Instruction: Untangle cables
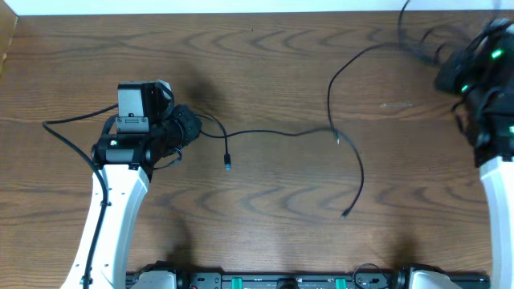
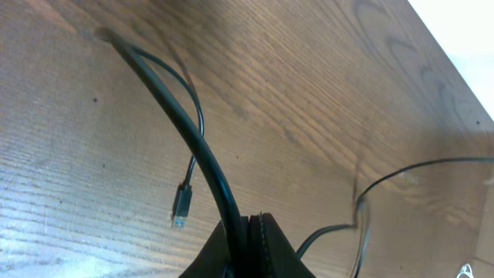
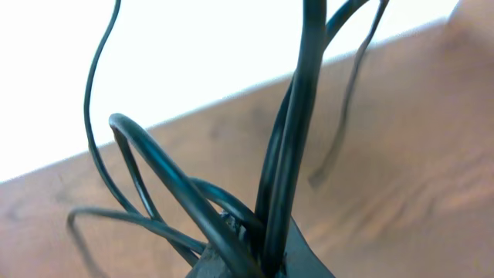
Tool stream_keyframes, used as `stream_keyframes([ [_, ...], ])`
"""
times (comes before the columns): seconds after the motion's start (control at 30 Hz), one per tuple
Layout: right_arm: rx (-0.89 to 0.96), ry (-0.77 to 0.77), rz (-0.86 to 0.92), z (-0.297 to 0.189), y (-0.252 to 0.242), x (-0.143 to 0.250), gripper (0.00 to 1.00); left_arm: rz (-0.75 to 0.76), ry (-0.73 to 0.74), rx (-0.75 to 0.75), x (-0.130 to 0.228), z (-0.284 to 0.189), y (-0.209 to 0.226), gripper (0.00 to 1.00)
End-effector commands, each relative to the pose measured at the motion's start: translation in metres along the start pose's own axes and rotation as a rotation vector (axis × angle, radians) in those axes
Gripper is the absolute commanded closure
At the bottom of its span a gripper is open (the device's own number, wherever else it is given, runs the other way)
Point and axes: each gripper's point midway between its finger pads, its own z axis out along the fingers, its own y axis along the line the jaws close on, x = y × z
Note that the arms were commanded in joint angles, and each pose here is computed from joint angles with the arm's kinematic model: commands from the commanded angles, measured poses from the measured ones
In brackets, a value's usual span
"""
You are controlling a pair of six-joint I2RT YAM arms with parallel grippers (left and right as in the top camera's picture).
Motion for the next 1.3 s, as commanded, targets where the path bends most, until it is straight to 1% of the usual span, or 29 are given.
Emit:
stream_keyframes([
  [0.0, 0.050, -0.107, -0.120, -0.020, -0.004, -0.043, 0.99, 0.019, 0.010, 0.014, 0.001, 0.000, -0.003, 0.91],
  [0.1, 0.164, -0.167, -0.166, -0.024, -0.020, -0.062, 0.99, -0.008, 0.010, 0.014, 0.001, 0.000, -0.004, 0.92],
  [0.23, 0.329, -0.206, -0.179, -0.013, -0.056, -0.075, 0.99, -0.019, 0.012, 0.014, 0.001, 0.000, -0.004, 0.92],
  [0.27, 0.355, -0.210, -0.172, -0.009, -0.064, -0.076, 0.99, -0.018, 0.023, 0.027, 0.003, 0.000, -0.006, 0.93],
  [0.33, 0.370, -0.189, -0.165, 0.009, -0.078, -0.072, 0.99, 0.038, 0.057, 0.097, 0.009, -0.001, -0.018, 0.93],
  [0.37, 0.360, -0.171, -0.171, 0.020, -0.081, -0.068, 0.99, 0.111, 0.079, 0.171, 0.013, -0.003, -0.031, 0.93],
  [0.4, 0.347, -0.149, -0.191, 0.030, -0.083, -0.063, 0.99, 0.215, 0.105, 0.271, 0.020, -0.007, -0.049, 0.93],
  [0.43, 0.330, -0.114, -0.220, 0.044, -0.085, -0.054, 0.99, 0.340, 0.135, 0.398, 0.031, -0.014, -0.069, 0.93],
  [0.47, 0.323, -0.083, -0.241, 0.054, -0.086, -0.046, 0.99, 0.511, 0.170, 0.583, 0.048, -0.028, -0.094, 0.93],
  [0.5, 0.321, -0.053, -0.261, 0.064, -0.088, -0.038, 0.99, 0.617, 0.188, 0.712, 0.062, -0.040, -0.108, 0.92],
  [0.53, 0.322, -0.033, -0.273, 0.070, -0.089, -0.032, 0.99, 0.707, 0.195, 0.828, 0.073, -0.053, -0.118, 0.92],
  [0.57, 0.322, -0.016, -0.274, 0.077, -0.091, -0.027, 0.99, 0.739, 0.199, 0.874, 0.078, -0.058, -0.123, 0.92],
  [0.6, 0.317, -0.005, -0.273, 0.082, -0.091, -0.023, 0.99, 0.745, 0.204, 0.881, 0.081, -0.058, -0.124, 0.92],
  [0.7, 0.272, -0.017, -0.271, 0.087, -0.084, -0.024, 0.99, 0.756, 0.209, 0.838, 0.084, -0.051, -0.123, 0.92],
  [0.83, 0.263, -0.121, -0.269, 0.086, -0.078, -0.048, 0.99, 0.785, 0.220, 0.798, 0.091, -0.042, -0.125, 0.92],
  [1.0, 0.270, -0.237, -0.319, 0.082, -0.075, -0.077, 0.99, 0.835, 0.216, 0.694, 0.098, -0.026, -0.123, 0.92],
  [1.13, 0.376, -0.325, -0.405, 0.082, -0.088, -0.101, 0.99, 0.871, 0.210, 0.632, 0.103, -0.017, -0.122, 0.92],
  [1.27, 0.493, -0.327, -0.513, 0.098, -0.116, -0.120, 0.99, 0.891, 0.206, 0.587, 0.105, -0.011, -0.120, 0.92],
])
